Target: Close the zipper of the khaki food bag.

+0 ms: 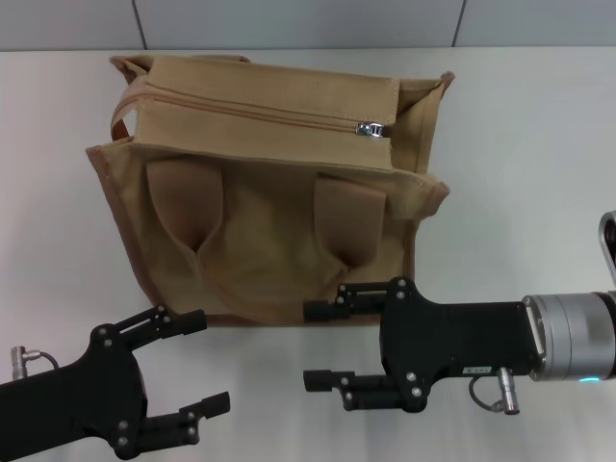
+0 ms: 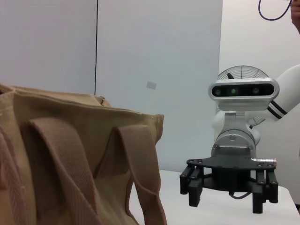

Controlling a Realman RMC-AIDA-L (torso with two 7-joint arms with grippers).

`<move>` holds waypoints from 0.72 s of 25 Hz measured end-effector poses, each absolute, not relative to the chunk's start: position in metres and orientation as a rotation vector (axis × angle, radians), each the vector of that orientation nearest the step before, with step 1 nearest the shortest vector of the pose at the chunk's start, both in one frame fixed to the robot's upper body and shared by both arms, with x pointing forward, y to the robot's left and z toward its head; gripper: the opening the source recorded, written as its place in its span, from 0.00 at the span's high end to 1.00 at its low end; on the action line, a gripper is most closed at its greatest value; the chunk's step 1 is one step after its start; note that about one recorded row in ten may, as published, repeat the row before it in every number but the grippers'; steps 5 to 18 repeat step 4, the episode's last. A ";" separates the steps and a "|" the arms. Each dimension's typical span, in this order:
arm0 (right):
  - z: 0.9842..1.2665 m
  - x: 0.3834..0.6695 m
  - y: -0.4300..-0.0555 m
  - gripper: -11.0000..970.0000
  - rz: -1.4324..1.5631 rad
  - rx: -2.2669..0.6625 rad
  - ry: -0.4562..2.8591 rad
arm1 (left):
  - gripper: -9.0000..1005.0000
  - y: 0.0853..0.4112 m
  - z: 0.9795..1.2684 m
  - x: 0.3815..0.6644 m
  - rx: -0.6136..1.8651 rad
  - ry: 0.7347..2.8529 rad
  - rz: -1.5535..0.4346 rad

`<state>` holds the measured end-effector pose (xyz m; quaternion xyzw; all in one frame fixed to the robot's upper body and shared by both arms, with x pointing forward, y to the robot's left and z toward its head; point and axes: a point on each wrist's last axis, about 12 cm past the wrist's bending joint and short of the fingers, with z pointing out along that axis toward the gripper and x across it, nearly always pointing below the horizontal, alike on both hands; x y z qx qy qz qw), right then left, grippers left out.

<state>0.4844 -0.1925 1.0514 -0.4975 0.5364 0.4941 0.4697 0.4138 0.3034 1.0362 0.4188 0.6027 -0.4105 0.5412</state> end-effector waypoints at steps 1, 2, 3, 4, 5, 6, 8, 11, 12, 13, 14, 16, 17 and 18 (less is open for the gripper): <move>1.052 0.485 -0.192 0.35 1.211 -1.213 1.314 | 0.18 0.303 1.036 0.414 0.994 1.432 -0.975; 1.052 0.485 -0.192 0.35 1.211 -1.205 1.313 | 0.18 0.304 1.036 0.413 0.993 1.433 -0.975; 1.052 0.485 -0.192 0.35 1.211 -1.197 1.312 | 0.18 0.304 1.036 0.413 0.991 1.433 -0.975; 1.052 0.485 -0.192 0.35 1.210 -1.190 1.312 | 0.18 0.304 1.036 0.412 0.990 1.433 -0.975; 1.052 0.485 -0.192 0.35 1.210 -1.190 1.312 | 0.18 0.304 1.036 0.412 0.990 1.433 -0.975; 1.052 0.485 -0.192 0.35 1.210 -1.190 1.312 | 0.18 0.304 1.036 0.412 0.990 1.433 -0.975; 1.052 0.485 -0.192 0.35 1.210 -1.190 1.312 | 0.18 0.304 1.036 0.412 0.990 1.433 -0.975; 1.052 0.485 -0.192 0.35 1.210 -1.190 1.312 | 0.18 0.304 1.036 0.412 0.990 1.433 -0.975; 1.052 0.485 -0.192 0.35 1.210 -1.190 1.312 | 0.18 0.304 1.036 0.412 0.990 1.433 -0.975; 1.052 0.485 -0.192 0.35 1.210 -1.190 1.312 | 0.18 0.304 1.036 0.412 0.990 1.433 -0.975; 1.052 0.485 -0.192 0.35 1.210 -1.190 1.312 | 0.18 0.304 1.036 0.412 0.990 1.433 -0.975; 1.052 0.485 -0.192 0.35 1.210 -1.190 1.312 | 0.18 0.304 1.036 0.412 0.990 1.433 -0.975; 1.052 0.485 -0.192 0.35 1.210 -1.190 1.312 | 0.18 0.304 1.036 0.412 0.990 1.433 -0.975; 1.052 0.485 -0.192 0.35 1.210 -1.190 1.312 | 0.18 0.304 1.036 0.412 0.990 1.433 -0.975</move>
